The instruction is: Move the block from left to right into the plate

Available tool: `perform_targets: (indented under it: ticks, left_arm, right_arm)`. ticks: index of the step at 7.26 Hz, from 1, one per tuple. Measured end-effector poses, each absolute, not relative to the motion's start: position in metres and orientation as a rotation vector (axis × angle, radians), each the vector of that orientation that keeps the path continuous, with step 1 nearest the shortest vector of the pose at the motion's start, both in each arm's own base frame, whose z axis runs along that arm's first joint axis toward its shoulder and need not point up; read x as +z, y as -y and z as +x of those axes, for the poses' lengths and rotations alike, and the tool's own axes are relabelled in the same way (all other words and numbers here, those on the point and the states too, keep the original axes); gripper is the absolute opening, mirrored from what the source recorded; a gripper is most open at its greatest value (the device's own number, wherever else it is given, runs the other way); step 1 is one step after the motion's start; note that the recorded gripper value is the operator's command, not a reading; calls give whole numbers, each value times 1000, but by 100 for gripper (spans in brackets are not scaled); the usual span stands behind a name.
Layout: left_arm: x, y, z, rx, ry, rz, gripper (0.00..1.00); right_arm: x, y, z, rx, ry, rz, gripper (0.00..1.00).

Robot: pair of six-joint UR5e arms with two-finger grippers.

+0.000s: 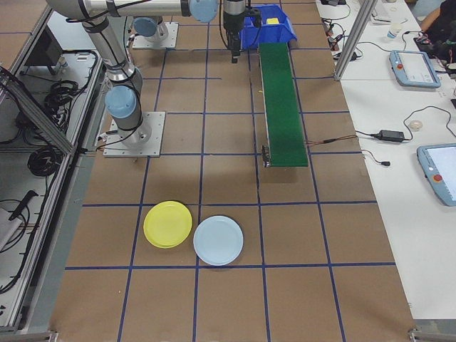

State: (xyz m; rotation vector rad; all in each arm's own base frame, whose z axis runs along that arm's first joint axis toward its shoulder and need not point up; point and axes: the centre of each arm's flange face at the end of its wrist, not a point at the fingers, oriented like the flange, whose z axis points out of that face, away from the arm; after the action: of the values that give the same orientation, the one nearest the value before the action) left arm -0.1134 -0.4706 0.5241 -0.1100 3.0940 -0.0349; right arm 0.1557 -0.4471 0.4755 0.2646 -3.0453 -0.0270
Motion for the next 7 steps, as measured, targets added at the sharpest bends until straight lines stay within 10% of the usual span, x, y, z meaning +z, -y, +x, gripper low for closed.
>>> perform_targets:
  ticks: [7]
  left_arm:
    - [344,593,0,102,-3200,-307,94]
  right_arm:
    - [457,438,154,-115,3043,301,100]
